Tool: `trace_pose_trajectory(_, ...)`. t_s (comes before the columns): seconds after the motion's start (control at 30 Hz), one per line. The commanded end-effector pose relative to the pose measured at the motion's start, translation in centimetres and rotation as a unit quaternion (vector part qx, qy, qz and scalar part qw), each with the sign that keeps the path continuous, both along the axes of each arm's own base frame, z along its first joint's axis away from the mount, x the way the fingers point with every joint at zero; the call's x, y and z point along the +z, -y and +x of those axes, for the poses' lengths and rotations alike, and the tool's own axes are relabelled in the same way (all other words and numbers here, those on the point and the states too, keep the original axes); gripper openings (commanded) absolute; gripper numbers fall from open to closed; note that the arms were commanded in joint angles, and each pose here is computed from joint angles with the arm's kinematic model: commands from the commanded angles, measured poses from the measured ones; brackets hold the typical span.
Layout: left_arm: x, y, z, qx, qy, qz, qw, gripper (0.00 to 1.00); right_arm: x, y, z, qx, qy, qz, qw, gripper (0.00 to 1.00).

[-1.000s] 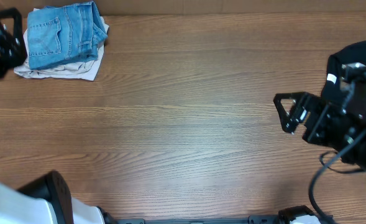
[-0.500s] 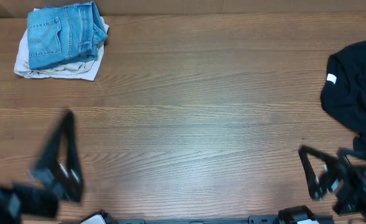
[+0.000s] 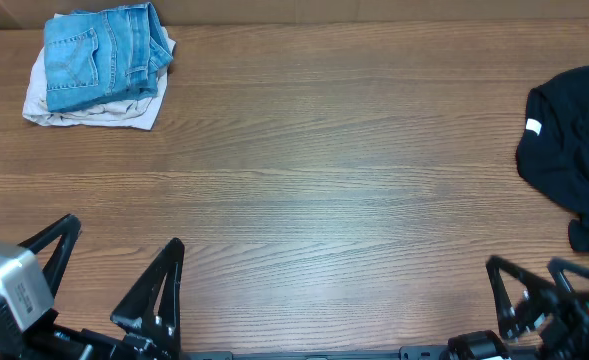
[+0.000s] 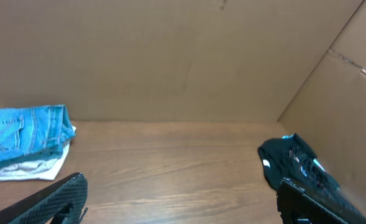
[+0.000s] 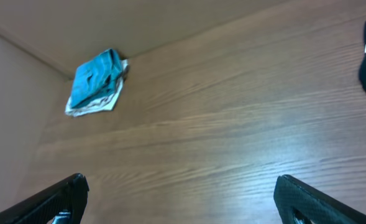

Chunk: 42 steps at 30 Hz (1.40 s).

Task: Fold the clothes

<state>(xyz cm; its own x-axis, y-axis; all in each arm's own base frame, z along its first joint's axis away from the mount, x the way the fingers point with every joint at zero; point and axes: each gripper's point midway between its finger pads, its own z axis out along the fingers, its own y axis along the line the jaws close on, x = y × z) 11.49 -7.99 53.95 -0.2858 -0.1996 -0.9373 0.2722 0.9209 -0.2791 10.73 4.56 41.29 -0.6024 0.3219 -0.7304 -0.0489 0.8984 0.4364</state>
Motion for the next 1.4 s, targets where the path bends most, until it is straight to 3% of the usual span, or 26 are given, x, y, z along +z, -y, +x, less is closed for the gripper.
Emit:
trace_pose_trajectory(0.0,-0.7,-0.5,0.8,-0.003,-0.007,0.02,1.0,1.0,-0.2,0.5,1.5,-0.018,0.006,-0.014,1.0,1.0)
trace_pose_trajectory(0.27,-1.3,-1.9,1.4,0.033,-0.021,0.028,0.999,1.0,0.4,0.4,1.9,-0.018,0.019,-0.011,1.0,1.0)
trace_pose_trajectory(1.37,-1.3,-1.9,1.4,0.033,-0.021,0.028,0.999,1.0,0.2,0.5,1.8,-0.018,0.015,-0.012,1.0,1.0)
